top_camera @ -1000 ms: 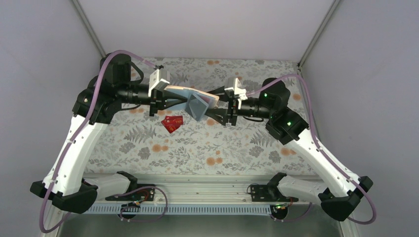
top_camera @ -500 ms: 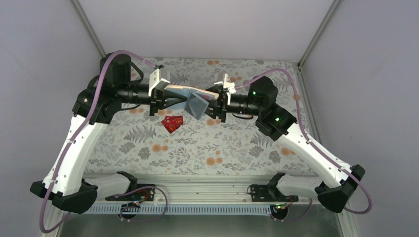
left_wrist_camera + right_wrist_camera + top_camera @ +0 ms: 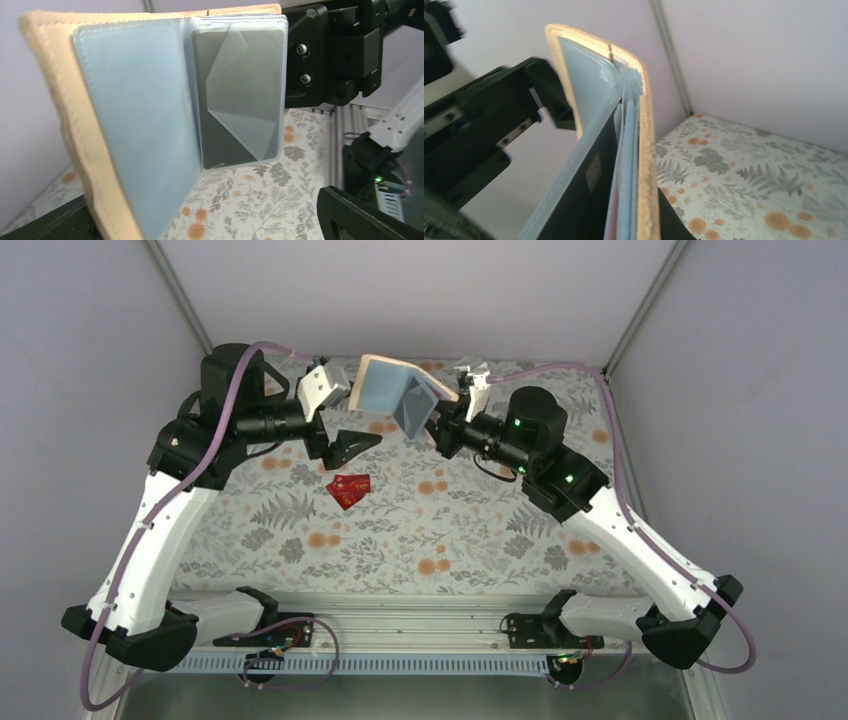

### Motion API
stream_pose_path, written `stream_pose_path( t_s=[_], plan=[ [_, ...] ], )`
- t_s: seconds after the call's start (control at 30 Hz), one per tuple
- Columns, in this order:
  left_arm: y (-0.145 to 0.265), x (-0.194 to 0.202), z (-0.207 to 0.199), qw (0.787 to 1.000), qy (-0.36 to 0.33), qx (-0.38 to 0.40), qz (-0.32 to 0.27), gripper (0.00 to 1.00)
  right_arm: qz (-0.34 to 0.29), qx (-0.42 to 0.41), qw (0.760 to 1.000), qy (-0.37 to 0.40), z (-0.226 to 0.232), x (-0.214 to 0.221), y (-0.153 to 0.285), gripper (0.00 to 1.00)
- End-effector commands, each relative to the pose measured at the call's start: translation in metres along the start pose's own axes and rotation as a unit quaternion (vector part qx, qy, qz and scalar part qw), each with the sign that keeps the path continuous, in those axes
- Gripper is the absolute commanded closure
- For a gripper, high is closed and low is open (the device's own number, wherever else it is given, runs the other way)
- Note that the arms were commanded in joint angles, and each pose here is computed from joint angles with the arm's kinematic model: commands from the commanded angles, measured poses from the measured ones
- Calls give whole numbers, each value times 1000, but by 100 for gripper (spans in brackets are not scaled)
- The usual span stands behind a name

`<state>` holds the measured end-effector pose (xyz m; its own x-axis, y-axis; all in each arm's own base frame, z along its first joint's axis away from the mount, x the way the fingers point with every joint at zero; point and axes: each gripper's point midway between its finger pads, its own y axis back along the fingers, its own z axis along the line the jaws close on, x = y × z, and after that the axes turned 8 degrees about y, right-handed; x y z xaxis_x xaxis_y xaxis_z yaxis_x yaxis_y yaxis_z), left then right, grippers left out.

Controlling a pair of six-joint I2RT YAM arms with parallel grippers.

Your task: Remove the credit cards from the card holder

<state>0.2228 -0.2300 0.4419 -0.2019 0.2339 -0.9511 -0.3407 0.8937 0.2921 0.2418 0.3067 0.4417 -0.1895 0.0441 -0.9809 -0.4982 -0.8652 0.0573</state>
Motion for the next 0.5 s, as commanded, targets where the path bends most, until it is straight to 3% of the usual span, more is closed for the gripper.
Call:
stream_pose_path(
  t_s=[0.0, 0.13, 0.47],
  plan=[
    [-4, -7, 23, 998, -12, -62, -1, 0, -15, 94, 991, -93, -33, 1, -11, 96],
    [-12, -7, 43, 994, -16, -106, 10, 0, -19, 80, 991, -108, -29, 3, -27, 96],
    [-35, 15, 62, 990, -6, -131, 47, 0, -7, 43, 993, -112, -12, 6, -61, 96]
  ],
)
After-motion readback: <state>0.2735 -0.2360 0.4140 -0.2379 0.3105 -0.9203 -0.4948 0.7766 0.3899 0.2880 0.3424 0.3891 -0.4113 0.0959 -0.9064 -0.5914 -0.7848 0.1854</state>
